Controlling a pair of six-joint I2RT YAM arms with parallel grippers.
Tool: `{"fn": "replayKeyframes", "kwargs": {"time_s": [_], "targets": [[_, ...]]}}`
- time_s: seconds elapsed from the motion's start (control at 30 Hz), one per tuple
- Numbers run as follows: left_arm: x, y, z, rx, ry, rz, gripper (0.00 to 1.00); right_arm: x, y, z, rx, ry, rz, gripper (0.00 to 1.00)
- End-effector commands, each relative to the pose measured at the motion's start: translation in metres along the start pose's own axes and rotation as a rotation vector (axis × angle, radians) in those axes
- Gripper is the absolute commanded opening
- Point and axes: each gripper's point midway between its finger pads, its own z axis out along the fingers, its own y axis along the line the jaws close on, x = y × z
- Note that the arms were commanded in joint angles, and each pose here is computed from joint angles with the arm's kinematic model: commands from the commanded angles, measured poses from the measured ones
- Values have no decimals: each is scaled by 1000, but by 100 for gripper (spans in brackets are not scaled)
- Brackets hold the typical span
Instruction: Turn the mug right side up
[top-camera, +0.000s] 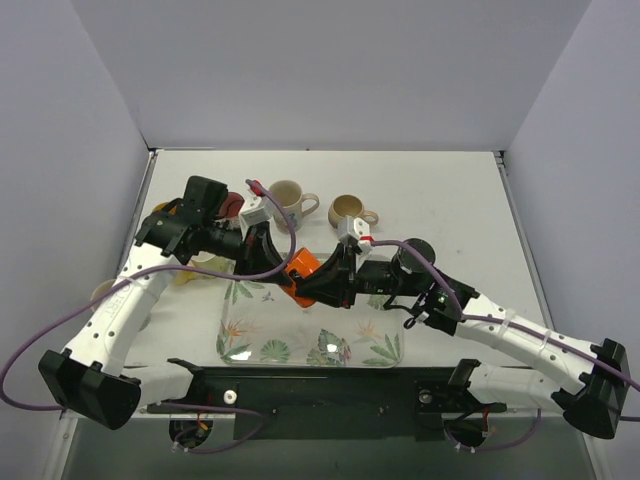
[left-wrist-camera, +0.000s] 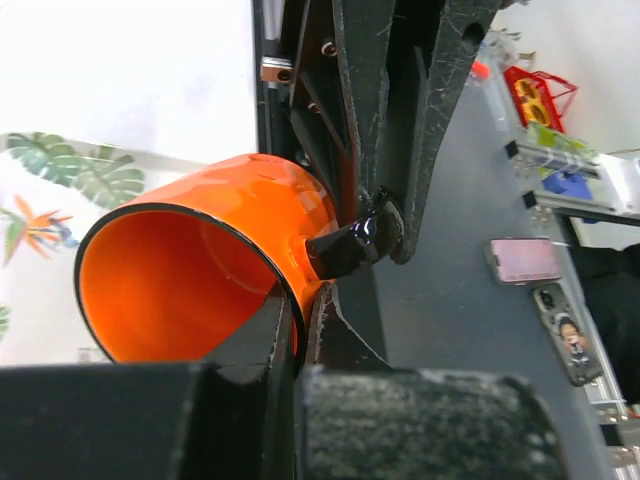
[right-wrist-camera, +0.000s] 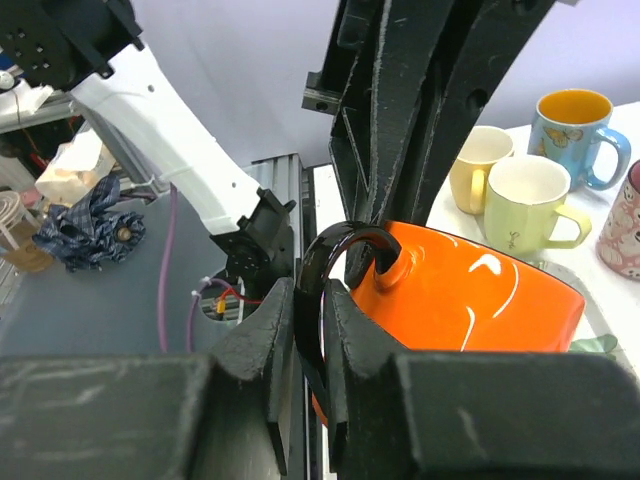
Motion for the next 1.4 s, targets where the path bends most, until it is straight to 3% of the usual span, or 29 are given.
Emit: {"fn": "replayKeyframes", "kwargs": {"time_s": [0.0,0.1,0.13,0.17,0.2,0.27,0.3,0.33,0.37,0.5,0.57,0.67,0.7,0.73,0.83,0.9,1.03,1.2,1.37], "targets": [[-12,3,-3,-39,-4,101,0,-56,11,-12,-12,-196,-128,0],[-11,16,-11,-166,39,96,0,-47,-15,-15,109,-169,-97,0],[-10,35,-19,-301,74,66,0,-35,-23,-17,149,-116,-75,5],[-10,46,-25,-373,90,55,0,-31,-36,-19,218,-93,-88,16],[-4,68,-40,-534,138,28,0,-19,-46,-23,275,-30,-63,44],[10,88,-63,-703,221,-10,0,-6,-66,-32,392,34,-48,56],[19,91,-68,-738,260,-38,0,-4,-78,-37,463,37,-37,57],[26,95,-74,-772,287,-55,0,1,-83,-41,496,48,-28,64],[32,96,-75,-784,301,-66,0,6,-90,-46,544,51,-24,89],[39,120,-80,-873,311,-69,0,9,-120,-76,781,31,27,91],[34,136,-82,-920,321,-75,0,9,-142,-109,990,45,78,91],[20,162,-76,-948,328,-85,0,12,-174,-180,1359,69,131,92],[17,166,-71,-944,338,-79,0,16,-177,-205,1479,108,141,98],[10,170,-57,-924,350,-63,0,11,-184,-235,1635,48,160,100],[-6,182,-30,-921,400,1,0,26,-187,-299,1858,95,216,100],[-23,189,-4,-903,409,58,0,38,-186,-335,1970,61,302,100],[-44,199,64,-807,453,143,0,67,-179,-394,2115,-57,508,100],[-54,222,157,-720,491,224,0,92,-162,-441,2238,-141,637,99],[-69,257,216,-737,389,371,0,95,-161,-440,2219,-139,649,98]]}}
